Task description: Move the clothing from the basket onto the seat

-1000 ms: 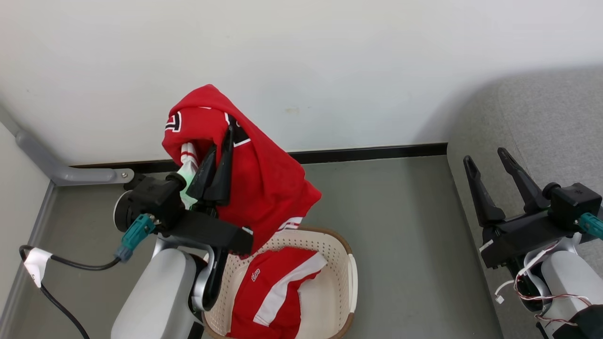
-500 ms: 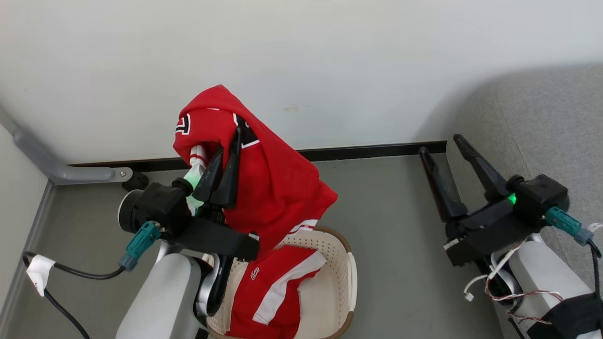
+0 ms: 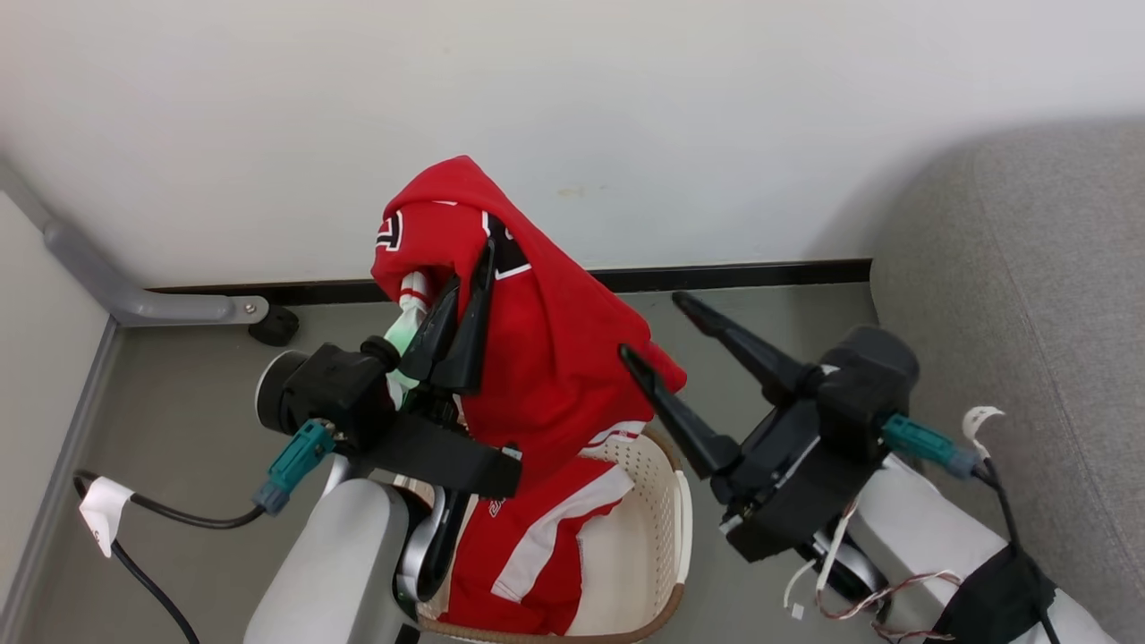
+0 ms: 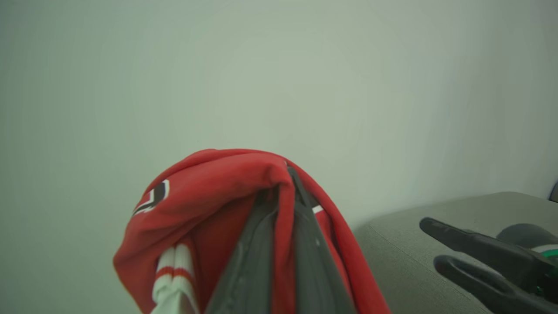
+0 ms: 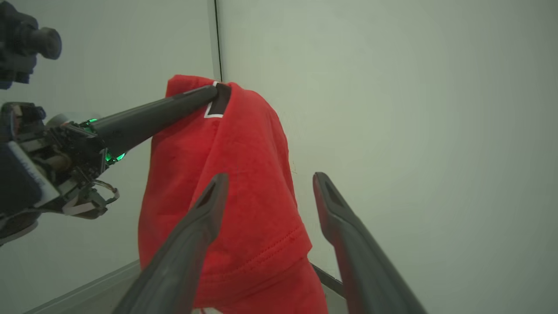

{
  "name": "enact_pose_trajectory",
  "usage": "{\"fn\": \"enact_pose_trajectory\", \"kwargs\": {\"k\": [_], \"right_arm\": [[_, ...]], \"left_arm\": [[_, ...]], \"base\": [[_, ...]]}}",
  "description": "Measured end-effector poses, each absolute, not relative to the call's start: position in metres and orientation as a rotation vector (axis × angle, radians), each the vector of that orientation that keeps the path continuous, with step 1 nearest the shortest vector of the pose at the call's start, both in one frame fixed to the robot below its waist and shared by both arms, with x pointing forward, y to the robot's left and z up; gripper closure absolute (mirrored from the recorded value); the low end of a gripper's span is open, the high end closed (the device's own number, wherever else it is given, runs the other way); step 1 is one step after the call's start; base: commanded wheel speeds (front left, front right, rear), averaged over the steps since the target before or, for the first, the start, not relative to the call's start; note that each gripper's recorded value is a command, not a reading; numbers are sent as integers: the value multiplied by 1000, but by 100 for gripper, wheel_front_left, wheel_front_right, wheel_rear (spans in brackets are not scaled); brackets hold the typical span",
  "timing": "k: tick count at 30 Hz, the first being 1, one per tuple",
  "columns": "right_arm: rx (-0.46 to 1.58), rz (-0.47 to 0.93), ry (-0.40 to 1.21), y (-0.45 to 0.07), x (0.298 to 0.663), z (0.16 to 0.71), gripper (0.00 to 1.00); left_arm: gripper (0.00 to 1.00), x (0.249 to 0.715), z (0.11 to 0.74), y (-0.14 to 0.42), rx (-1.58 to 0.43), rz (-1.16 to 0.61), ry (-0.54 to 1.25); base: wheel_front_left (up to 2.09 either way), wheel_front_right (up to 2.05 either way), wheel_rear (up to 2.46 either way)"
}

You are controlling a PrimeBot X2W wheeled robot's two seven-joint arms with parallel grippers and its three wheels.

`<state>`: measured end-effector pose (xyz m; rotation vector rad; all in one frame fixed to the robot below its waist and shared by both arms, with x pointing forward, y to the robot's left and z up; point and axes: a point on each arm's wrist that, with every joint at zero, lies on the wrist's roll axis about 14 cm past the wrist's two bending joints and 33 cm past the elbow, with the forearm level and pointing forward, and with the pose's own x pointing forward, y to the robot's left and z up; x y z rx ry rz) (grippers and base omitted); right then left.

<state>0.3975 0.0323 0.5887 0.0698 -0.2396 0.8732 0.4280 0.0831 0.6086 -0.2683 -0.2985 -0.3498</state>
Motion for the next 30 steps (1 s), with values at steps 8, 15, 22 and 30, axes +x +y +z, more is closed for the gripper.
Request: {"fn": "enact_pose_trajectory", "kwargs": {"k": [8,15,22,30], "right_arm": [[8,1037,-180,71,376,567,0],[-45,1055,-136,76,387,551,0],[-41,1044,-96,80,400,542,0],[-40,1031,-90,92,420,547,0]], "left_arm": [[100,427,607,85,-261,-349,-298],[100,428,612,84,-258,-357,-309],[100,426,612,79,-252,-376,-311],[100,419,618,72,-237,-415,-327]], "base": [[0,0,0],[0,0,0],[0,0,0],[0,0,0]]}}
